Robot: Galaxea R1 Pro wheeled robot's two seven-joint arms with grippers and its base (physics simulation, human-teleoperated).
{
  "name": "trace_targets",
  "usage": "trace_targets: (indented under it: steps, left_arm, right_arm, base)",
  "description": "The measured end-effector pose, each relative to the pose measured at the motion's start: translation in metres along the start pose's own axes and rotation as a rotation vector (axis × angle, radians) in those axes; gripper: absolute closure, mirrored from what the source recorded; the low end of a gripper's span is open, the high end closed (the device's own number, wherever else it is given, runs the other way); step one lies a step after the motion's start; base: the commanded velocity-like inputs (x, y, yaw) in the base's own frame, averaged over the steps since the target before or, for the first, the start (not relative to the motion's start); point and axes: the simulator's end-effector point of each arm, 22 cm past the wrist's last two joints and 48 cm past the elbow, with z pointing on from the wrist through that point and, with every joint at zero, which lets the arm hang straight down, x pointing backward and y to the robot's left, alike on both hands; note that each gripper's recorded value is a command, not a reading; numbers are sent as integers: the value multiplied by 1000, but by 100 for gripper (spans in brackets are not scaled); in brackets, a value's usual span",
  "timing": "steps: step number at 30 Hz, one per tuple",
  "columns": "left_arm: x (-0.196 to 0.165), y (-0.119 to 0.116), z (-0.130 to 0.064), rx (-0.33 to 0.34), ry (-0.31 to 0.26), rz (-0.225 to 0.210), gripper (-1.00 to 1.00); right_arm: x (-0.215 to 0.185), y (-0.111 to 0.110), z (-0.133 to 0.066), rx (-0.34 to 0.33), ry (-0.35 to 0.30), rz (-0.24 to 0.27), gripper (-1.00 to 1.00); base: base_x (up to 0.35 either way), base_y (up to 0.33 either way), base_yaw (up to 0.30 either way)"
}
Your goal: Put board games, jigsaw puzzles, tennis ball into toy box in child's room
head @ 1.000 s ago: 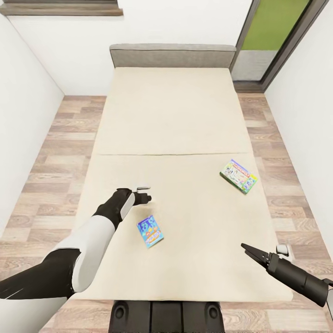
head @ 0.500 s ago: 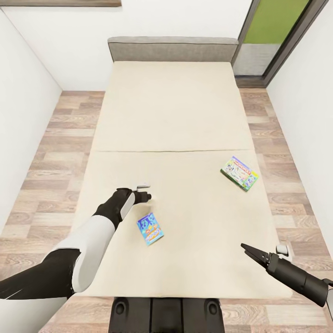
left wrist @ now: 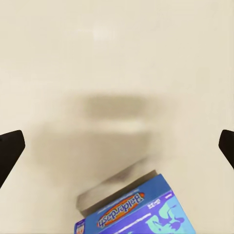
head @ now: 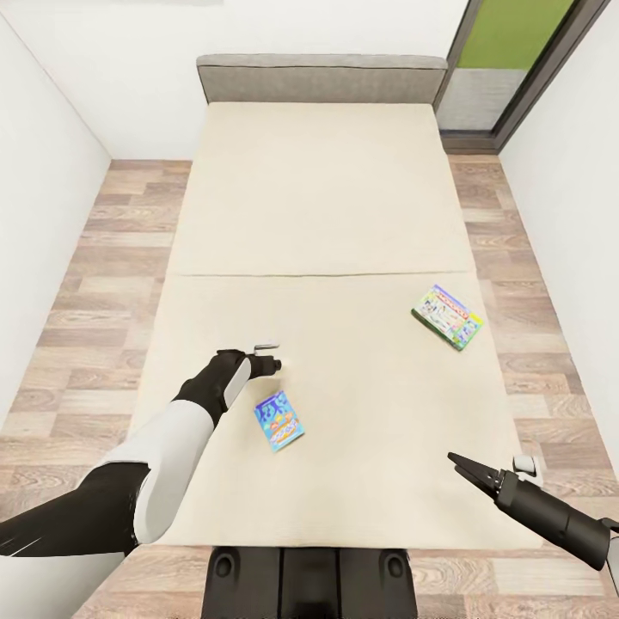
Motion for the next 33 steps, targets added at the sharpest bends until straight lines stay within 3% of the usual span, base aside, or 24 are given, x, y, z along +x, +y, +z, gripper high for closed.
trace_targets:
  steps: [33]
  left_arm:
    - [28, 5, 27, -1, 45, -9, -100]
  right_arm:
    - [10, -21, 6, 30, 25, 37, -100]
  base:
    - [0, 0, 0]
